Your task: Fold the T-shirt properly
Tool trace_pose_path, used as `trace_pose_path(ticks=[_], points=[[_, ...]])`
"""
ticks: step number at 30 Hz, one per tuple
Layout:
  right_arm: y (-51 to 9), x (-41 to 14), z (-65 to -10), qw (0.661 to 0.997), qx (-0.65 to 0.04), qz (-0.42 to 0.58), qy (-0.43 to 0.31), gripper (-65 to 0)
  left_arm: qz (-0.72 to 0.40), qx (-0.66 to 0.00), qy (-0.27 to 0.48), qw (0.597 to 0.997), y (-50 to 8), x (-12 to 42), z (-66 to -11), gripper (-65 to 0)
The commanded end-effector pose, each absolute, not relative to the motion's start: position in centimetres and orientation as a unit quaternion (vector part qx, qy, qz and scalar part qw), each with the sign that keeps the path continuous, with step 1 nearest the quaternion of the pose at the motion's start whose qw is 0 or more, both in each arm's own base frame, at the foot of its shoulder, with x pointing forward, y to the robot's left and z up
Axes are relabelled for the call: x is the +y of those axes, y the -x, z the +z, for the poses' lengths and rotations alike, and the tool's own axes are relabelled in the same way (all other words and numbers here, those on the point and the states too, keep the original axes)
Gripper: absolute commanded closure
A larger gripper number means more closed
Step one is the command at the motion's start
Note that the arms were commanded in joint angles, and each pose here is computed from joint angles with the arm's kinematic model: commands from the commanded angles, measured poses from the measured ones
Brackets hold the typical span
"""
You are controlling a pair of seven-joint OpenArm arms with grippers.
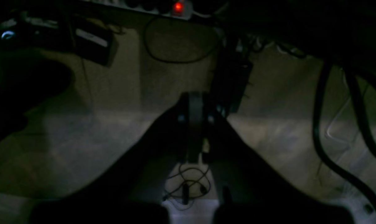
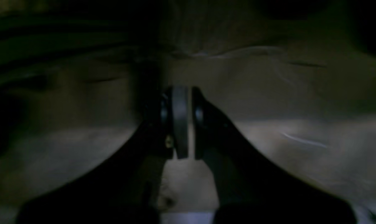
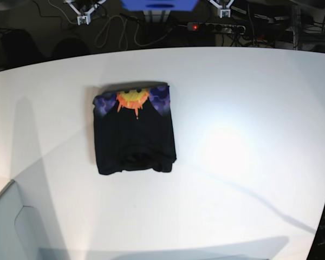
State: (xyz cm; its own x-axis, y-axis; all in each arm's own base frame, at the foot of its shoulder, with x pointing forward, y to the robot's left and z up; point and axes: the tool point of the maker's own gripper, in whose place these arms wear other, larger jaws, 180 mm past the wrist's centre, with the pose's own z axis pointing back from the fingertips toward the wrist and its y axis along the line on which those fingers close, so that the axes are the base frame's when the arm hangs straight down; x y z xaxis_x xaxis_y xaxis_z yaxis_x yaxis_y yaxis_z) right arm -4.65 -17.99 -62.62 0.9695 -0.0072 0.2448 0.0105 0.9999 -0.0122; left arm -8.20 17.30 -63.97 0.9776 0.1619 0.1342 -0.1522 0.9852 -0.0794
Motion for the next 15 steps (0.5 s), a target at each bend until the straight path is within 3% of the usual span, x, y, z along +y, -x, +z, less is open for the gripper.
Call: trace_pose_path(ticks=[1,4,7,15], points=[[4.7,-19.0,-62.7,0.991,-0.125,0.000,0.039,-0.4,0.072,-0.065,0.043,0.994,8.1,16.7,-64.1,0.0],[4.9,-21.2,-62.9,0.984,-0.119,0.021,0.128,-0.4,0.057,-0.055,0.062,0.995,6.8,14.6,-64.5,0.0],[5.5,-21.3,-63.0,0.980,-0.107,0.034,0.166,-0.4,0.057,-0.041,0.065,0.995,6.8,14.3,-64.7,0.0],[5.4,-19.8,-63.8,0.982,-0.092,0.030,0.161,-0.5,0.052,-0.036,0.060,0.996,6.8,14.7,-64.7,0.0]])
